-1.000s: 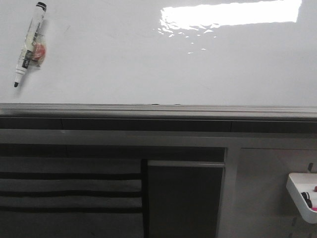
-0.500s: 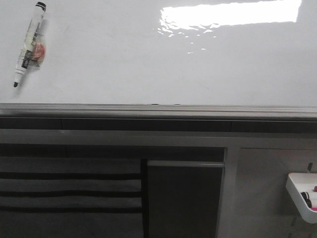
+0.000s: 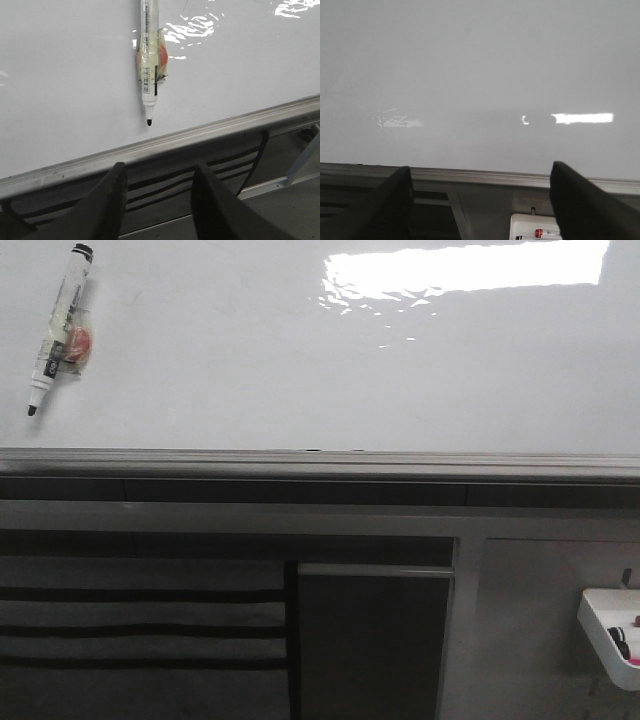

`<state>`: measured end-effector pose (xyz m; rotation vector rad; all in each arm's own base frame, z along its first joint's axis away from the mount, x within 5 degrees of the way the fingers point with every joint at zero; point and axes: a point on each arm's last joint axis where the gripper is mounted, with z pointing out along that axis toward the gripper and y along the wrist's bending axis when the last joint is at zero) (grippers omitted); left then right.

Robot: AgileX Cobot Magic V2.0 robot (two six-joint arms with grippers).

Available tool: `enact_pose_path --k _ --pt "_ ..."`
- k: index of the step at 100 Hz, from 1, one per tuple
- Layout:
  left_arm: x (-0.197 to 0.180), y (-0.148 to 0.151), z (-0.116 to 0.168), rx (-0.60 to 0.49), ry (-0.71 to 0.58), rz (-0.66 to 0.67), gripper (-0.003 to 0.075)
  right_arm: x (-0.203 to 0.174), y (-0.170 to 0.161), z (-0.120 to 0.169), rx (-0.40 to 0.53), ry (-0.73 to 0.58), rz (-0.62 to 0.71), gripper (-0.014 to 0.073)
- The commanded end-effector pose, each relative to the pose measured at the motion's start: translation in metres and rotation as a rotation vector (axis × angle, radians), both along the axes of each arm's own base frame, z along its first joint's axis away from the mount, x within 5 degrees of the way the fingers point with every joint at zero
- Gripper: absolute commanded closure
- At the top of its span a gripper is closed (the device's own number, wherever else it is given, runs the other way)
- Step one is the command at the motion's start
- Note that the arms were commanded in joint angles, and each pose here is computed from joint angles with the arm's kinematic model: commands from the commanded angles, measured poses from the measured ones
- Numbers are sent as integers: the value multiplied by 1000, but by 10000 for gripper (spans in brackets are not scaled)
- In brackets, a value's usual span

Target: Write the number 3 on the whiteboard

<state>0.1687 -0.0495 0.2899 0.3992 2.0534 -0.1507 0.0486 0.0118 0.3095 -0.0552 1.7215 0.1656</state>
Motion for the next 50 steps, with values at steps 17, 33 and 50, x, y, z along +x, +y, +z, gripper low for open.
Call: enact_pose_path --k 17,33,50 --pt "50 -13 8 -40 -129 32 459 3 -1 13 8 -71 -18 85" --pt "75 -18 0 -37 -141 45 459 3 -1 13 8 -71 -18 85" --pt "97 -24 -11 -29 -128 53 459 3 -1 13 8 -71 -18 85"
